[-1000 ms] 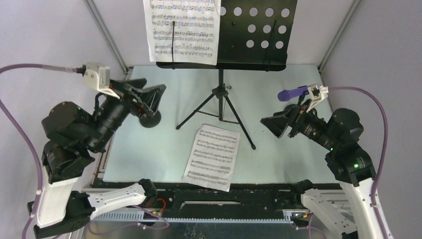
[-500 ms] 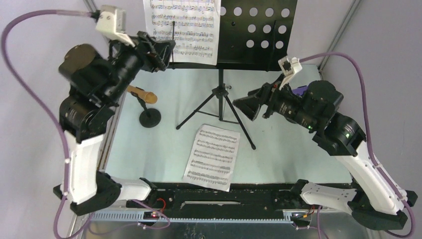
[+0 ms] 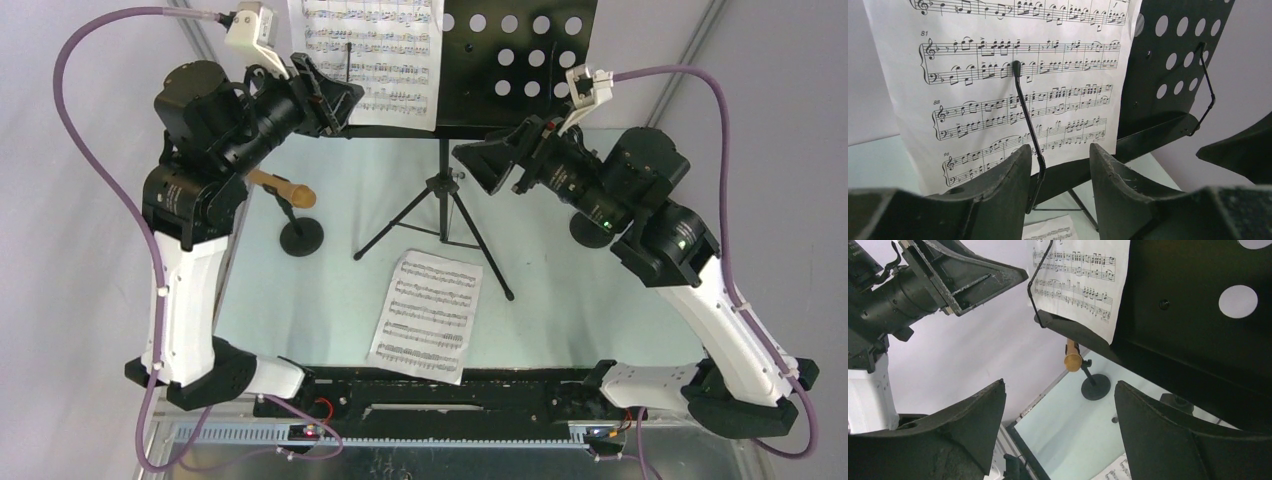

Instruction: Pack up the instrument practice props

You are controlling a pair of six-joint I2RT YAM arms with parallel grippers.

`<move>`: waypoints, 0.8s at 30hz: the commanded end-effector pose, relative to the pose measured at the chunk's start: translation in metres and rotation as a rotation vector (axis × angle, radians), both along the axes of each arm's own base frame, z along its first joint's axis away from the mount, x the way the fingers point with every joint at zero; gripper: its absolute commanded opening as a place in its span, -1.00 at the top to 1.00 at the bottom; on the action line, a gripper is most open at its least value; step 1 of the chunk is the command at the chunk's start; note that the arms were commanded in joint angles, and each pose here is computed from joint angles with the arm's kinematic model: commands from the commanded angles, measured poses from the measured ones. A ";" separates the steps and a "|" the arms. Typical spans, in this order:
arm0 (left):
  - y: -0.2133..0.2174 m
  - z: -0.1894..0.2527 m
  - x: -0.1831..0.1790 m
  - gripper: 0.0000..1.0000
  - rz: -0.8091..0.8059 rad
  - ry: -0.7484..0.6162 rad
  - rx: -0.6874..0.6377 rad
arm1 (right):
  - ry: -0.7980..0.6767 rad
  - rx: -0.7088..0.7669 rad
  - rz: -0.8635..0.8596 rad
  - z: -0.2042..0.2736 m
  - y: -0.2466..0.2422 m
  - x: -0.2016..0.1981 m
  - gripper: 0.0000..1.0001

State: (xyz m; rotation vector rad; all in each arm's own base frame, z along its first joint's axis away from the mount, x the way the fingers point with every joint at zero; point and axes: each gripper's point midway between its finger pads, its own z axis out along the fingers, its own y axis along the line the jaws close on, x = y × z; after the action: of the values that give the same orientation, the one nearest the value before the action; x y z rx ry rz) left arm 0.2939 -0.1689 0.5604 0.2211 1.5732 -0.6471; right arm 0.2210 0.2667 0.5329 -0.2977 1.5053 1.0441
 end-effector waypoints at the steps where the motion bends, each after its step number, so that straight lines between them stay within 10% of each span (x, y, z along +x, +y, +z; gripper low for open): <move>1: -0.008 0.017 -0.009 -0.04 -0.075 -0.026 -0.050 | -0.049 0.088 -0.034 0.029 -0.003 0.008 -0.72; 24: -0.004 0.000 0.007 -0.13 -0.039 0.000 -0.031 | 0.014 0.195 -0.005 0.040 0.032 0.082 -0.44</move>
State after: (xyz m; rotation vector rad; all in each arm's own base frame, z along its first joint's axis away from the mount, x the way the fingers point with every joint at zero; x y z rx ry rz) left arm 0.3028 -0.1756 0.5567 0.2281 1.5833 -0.7005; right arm 0.3084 0.2999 0.5432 -0.1611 1.4856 1.1195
